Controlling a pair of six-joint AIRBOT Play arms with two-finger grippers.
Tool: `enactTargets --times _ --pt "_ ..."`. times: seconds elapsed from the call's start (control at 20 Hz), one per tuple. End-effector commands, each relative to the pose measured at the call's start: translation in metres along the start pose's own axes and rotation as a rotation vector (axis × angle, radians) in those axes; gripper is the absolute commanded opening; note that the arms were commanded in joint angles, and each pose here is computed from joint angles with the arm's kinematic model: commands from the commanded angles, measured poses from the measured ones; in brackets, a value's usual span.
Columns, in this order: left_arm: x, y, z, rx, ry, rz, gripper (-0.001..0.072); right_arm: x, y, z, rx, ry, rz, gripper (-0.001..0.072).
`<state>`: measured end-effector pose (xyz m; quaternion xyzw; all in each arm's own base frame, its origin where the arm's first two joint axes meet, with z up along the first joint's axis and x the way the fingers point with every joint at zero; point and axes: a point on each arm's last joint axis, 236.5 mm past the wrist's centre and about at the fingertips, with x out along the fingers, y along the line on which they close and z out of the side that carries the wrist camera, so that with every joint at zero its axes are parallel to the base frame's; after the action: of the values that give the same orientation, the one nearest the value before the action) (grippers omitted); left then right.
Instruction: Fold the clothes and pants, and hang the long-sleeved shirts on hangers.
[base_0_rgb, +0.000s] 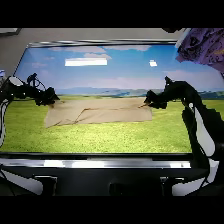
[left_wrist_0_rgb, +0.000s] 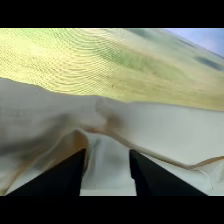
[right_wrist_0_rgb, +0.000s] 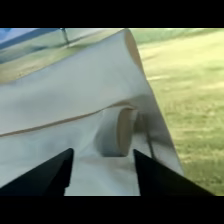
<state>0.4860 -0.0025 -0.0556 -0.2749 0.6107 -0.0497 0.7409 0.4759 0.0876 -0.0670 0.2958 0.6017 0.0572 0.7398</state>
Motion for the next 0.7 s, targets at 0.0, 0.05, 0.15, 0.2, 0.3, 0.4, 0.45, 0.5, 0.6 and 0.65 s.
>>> enactTargets --times 0.0,0.05,0.15,0.2,0.3,0.4,0.45,0.5,0.6,0.65 --pt "-0.004 -0.001 0.009 -0.002 -0.012 -0.001 0.0453 -0.021 0.000 0.006 0.014 0.041 0.022 0.0541" --pt "-0.015 -0.001 0.016 -0.007 -0.040 0.003 0.0510 -0.039 -0.009 0.017 0.013 0.031 0.020 0.0544" --pt "-0.039 -0.003 0.027 0.002 -0.098 0.016 0.0534 -0.061 -0.036 0.031 0.065 0.012 0.038 0.0585" --pt "-0.048 -0.003 0.030 0.008 -0.120 0.020 0.0535 -0.065 -0.050 0.031 0.092 0.030 0.050 0.0629" --pt "-0.061 -0.006 0.032 0.015 -0.145 0.022 0.0535 -0.061 -0.055 0.021 0.104 0.102 0.128 0.0681" --pt "-0.065 -0.009 0.033 0.021 -0.154 0.019 0.0535 -0.047 -0.049 0.012 0.095 0.165 0.198 0.0687" --pt "-0.065 -0.010 0.032 0.022 -0.154 0.019 0.0535 -0.039 -0.045 0.010 0.099 0.179 0.216 0.0687" --pt "-0.065 -0.011 0.032 0.023 -0.153 0.019 0.0535 -0.029 -0.041 0.008 0.100 0.189 0.226 0.0687" --pt "-0.065 -0.011 0.032 0.011 -0.154 0.018 0.0535 -0.010 -0.031 0.003 0.086 0.209 0.228 0.0684" --pt "-0.065 -0.011 0.033 0.005 -0.154 0.017 0.0535 0.001 -0.026 -0.003 0.081 0.227 0.222 0.0671"
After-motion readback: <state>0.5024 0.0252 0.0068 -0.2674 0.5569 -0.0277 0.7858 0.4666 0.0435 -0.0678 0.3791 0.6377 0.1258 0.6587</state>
